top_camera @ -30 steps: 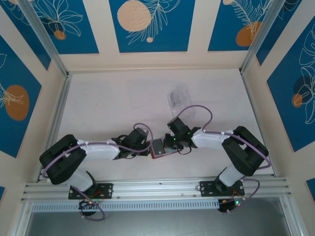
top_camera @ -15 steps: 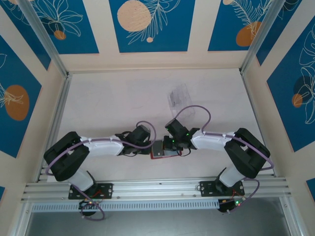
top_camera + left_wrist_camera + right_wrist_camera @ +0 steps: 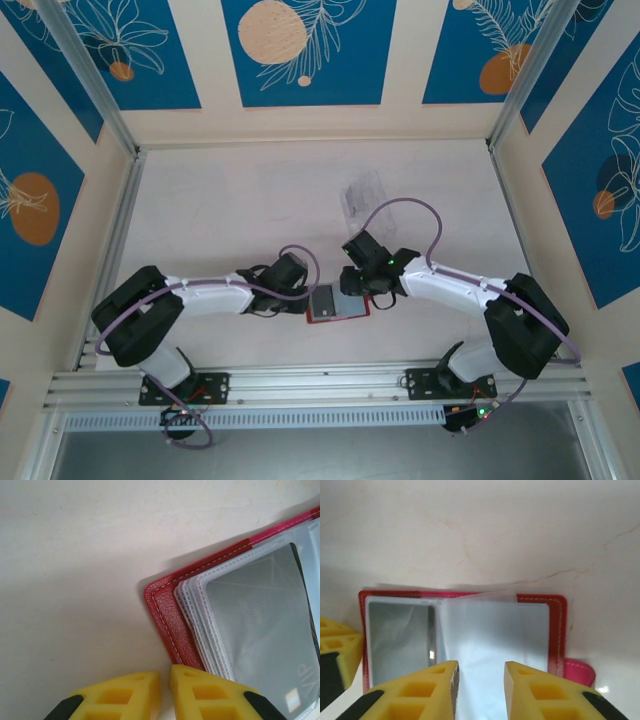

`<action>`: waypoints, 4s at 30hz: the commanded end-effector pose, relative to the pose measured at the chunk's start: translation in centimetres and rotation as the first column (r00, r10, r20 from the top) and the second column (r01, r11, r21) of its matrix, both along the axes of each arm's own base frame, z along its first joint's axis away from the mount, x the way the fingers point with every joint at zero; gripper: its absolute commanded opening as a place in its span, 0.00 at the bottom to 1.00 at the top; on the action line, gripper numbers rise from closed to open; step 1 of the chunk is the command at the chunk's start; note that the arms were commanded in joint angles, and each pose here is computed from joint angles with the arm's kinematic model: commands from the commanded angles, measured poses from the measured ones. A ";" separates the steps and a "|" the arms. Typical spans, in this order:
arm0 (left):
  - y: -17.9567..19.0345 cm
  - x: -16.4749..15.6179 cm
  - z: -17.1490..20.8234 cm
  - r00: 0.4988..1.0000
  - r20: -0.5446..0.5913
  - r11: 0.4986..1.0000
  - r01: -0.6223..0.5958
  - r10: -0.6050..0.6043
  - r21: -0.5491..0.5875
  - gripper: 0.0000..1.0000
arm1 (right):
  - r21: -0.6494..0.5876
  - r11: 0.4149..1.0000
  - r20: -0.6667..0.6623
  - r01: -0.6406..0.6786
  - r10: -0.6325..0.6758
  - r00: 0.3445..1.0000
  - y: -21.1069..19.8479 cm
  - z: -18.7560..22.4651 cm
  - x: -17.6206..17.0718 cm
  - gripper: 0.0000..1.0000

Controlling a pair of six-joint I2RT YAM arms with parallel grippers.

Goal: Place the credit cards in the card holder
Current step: Insert the credit card into the card slot, then flip over the card slot in the card holder, then pick up the credit card from the storage box.

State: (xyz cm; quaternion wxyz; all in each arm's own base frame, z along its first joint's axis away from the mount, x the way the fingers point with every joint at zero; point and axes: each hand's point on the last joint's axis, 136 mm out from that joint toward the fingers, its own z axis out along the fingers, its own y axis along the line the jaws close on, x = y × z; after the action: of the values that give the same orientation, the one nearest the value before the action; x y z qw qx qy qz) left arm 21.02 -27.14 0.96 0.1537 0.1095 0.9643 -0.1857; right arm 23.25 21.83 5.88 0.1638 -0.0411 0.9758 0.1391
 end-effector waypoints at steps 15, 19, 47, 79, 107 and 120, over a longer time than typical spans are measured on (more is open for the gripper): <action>-3.1 0.4 -1.3 0.998 0.026 0.995 0.063 -0.061 -0.079 0.18 | -0.272 0.959 -0.030 -0.084 0.079 0.996 -0.4 -4.1 1.1 0.39; -3.2 0.4 -1.3 0.998 0.026 0.995 0.067 -0.065 -0.079 0.19 | -0.316 0.944 -0.045 -0.092 0.081 0.996 -0.5 -5.0 0.4 0.39; -3.6 0.6 -1.1 0.997 0.023 0.994 0.075 -0.074 -0.084 0.19 | 0.252 0.951 -0.149 -0.177 0.219 0.964 8.6 0.3 -1.4 0.13; -0.2 1.1 2.9 0.997 0.070 0.992 0.031 -0.022 -0.121 0.38 | 0.278 0.946 -0.122 -0.167 0.207 0.971 6.9 0.3 -2.4 0.05; -3.1 2.2 2.6 0.990 0.056 0.988 0.136 -0.132 -0.070 0.45 | 0.210 0.977 -0.009 -0.037 0.039 0.999 0.6 5.5 1.6 0.17; -2.6 1.4 0.5 0.990 0.037 0.991 0.135 -0.135 0.000 0.30 | -0.026 0.997 0.203 0.077 -0.070 0.977 -4.3 10.7 11.3 0.36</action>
State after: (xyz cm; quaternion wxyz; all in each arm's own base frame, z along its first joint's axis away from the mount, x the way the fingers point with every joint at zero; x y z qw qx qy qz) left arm 23.11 -30.23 2.79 0.1739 0.1707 0.9450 -0.2181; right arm 32.55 18.88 16.40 0.2516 -0.0078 0.9524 0.1723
